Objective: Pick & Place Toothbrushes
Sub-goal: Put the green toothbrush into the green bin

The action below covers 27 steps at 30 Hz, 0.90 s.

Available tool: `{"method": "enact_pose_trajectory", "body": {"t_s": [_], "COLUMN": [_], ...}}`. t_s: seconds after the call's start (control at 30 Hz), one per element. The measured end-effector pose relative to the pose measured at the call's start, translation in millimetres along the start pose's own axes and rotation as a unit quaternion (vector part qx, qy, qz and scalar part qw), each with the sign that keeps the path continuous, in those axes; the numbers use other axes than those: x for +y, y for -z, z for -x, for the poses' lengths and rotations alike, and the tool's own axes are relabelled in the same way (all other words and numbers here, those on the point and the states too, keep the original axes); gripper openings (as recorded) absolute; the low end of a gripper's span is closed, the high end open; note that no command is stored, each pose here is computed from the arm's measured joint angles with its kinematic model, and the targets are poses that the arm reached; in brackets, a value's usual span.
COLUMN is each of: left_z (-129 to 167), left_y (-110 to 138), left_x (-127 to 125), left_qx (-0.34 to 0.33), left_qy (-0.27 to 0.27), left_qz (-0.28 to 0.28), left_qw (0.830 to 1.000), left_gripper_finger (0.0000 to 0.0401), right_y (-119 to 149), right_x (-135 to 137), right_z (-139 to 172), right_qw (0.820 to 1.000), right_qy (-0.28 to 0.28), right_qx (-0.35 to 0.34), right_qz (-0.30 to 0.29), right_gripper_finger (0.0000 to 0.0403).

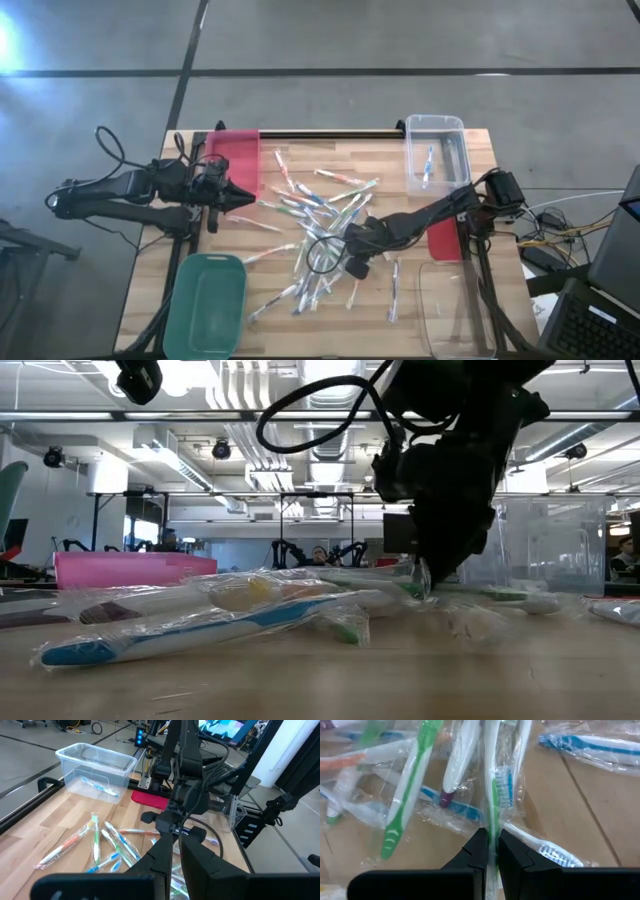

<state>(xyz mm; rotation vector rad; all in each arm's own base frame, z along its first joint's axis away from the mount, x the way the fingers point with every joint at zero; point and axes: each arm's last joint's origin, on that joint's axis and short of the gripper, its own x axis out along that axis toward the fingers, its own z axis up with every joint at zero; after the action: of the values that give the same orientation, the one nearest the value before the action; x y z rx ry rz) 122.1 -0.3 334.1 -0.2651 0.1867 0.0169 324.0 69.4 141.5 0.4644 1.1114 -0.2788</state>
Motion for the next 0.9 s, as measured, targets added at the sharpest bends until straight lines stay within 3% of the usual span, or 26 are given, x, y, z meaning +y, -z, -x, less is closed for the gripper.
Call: {"method": "enact_pose_trajectory", "body": {"t_s": [0.43, 0.7, 0.9], "left_z": [0, 0, 0], "left_y": [0, 0, 0], "left_x": [0, 0, 0], "left_qx": [0.0, 0.0, 0.0], "left_qy": [-0.001, 0.0, 0.0], "left_qz": [0.0, 0.0, 0.0], "left_qw": [1.0, 1.0, 1.0], "left_gripper_finger": [0.0039, 0.0039, 0.0039], "right_y": [0, -11, -23], "right_x": [0, 10, 19], "right_z": [0, 11, 25], "right_qw": [1.0, 1.0, 0.999], "right_qy": [-0.001, -0.03, -0.03], "right_qx": [0.005, -0.001, 0.007], "right_qz": [-0.016, 0.009, 0.016], "right_gripper_finger": [0.0075, 0.0019, 0.0023]}}
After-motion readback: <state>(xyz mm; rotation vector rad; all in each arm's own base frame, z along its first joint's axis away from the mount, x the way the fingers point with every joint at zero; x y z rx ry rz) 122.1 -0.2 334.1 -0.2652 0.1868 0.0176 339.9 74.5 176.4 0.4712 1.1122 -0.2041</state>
